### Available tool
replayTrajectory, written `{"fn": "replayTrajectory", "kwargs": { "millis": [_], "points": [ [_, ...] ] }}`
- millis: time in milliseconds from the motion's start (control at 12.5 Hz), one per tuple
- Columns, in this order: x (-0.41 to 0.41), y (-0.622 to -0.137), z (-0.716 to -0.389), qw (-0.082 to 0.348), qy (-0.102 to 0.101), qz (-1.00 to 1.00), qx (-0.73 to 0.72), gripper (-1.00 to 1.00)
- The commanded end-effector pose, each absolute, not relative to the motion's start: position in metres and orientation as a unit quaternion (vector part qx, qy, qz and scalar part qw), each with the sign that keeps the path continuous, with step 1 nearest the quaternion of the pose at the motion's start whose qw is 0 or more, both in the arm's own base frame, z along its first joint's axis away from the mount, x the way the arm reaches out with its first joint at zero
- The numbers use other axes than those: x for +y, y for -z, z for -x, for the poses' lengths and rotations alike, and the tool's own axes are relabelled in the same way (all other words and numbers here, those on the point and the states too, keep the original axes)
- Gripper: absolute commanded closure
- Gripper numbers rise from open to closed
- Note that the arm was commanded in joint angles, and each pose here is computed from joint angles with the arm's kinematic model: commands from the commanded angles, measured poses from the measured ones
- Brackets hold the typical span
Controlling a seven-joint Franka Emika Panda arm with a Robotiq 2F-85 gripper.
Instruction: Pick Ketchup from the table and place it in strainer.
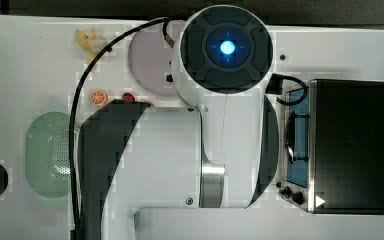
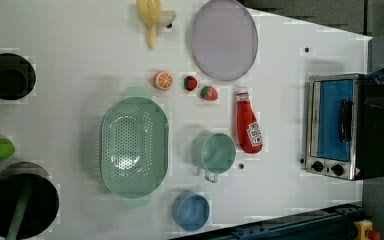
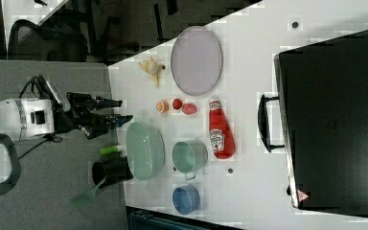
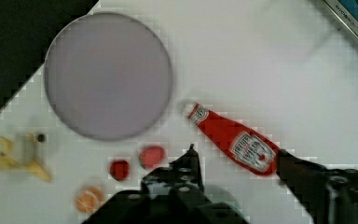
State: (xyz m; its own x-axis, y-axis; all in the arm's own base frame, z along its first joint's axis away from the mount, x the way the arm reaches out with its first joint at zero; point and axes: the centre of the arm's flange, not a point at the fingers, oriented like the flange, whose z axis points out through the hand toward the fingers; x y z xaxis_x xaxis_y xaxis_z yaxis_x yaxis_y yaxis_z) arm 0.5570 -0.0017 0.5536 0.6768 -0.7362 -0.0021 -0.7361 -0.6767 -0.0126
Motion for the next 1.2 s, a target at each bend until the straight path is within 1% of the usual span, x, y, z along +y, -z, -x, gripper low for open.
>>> {"fn": "replayTrajectory", "kwargs": {
  "millis": [80,240,560,720,960,1200],
  "points": [
    [-0.016,-0.604,-0.494,0.0,-0.008,0.911,0.412,-0.59],
    [-0.015,-0.591,-0.497,-0.004,-0.016,0.912,0.41,-0.99],
    [-0.01,-0.531,-0.505,-0.012,-0.038,0.917,0.397,-1.0],
    [-0.006,-0.497,-0.509,-0.013,-0.045,0.925,0.376,-1.0],
    [-0.001,-0.449,-0.511,-0.009,-0.051,0.961,0.273,-1.0],
    [0.0,-0.402,-0.502,-0.005,-0.055,0.992,0.116,-1.0]
  ]
}}
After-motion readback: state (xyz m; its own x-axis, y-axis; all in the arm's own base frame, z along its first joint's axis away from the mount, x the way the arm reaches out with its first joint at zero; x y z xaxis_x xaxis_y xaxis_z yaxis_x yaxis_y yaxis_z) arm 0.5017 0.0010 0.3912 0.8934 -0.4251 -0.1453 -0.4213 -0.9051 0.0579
